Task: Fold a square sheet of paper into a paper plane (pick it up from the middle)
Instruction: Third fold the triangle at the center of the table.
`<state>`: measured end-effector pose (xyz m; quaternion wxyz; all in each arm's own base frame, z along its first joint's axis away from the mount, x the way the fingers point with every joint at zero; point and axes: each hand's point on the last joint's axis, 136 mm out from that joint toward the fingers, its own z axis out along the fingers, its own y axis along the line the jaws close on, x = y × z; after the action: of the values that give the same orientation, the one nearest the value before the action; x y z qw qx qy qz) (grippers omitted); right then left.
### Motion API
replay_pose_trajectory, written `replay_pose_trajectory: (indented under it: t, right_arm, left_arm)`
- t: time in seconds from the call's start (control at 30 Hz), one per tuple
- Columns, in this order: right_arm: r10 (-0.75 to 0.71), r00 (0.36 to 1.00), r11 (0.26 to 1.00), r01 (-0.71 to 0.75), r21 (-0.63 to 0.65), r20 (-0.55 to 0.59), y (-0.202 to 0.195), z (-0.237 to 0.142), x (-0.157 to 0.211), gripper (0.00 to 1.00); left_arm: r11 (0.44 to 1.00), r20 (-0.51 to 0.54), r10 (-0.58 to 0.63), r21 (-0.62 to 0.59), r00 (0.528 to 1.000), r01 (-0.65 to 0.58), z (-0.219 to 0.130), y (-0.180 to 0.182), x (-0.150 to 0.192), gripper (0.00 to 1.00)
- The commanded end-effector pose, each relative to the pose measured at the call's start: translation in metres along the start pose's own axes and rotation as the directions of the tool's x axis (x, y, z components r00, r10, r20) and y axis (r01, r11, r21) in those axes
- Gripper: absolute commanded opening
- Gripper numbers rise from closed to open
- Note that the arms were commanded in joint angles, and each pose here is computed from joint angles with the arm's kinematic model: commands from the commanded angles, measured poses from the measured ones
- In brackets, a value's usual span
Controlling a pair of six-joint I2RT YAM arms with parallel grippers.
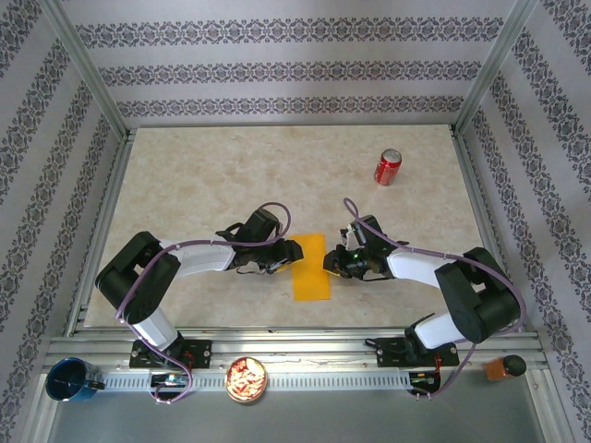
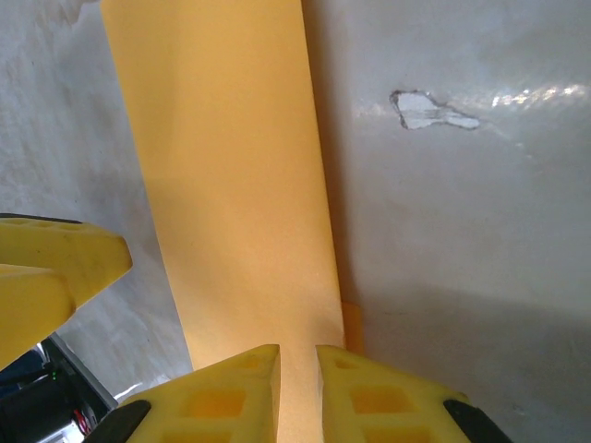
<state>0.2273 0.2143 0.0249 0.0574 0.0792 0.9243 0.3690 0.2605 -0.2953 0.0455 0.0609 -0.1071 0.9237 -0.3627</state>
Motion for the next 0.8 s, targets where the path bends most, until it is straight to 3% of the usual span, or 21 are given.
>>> replay_pose_trajectory:
  t: [0.0,0.77]
  right_arm:
    - [0.022,1.000,1.000,-0.022,-0.001,-0.005,-0.005,0.001,0.000,0.19]
    - [0.060,0.998,0.996,-0.058,0.066,-0.025,-0.029,0.009,0.010,0.18]
  left_arm:
    - [0.999,-0.026,0.030,-0.010,0.999,-0.030,0.004,-0.002,0.006,0.53]
    - [1.000,-0.065,0.020,-0.008,0.998,-0.021,0.017,0.001,0.014,0.47]
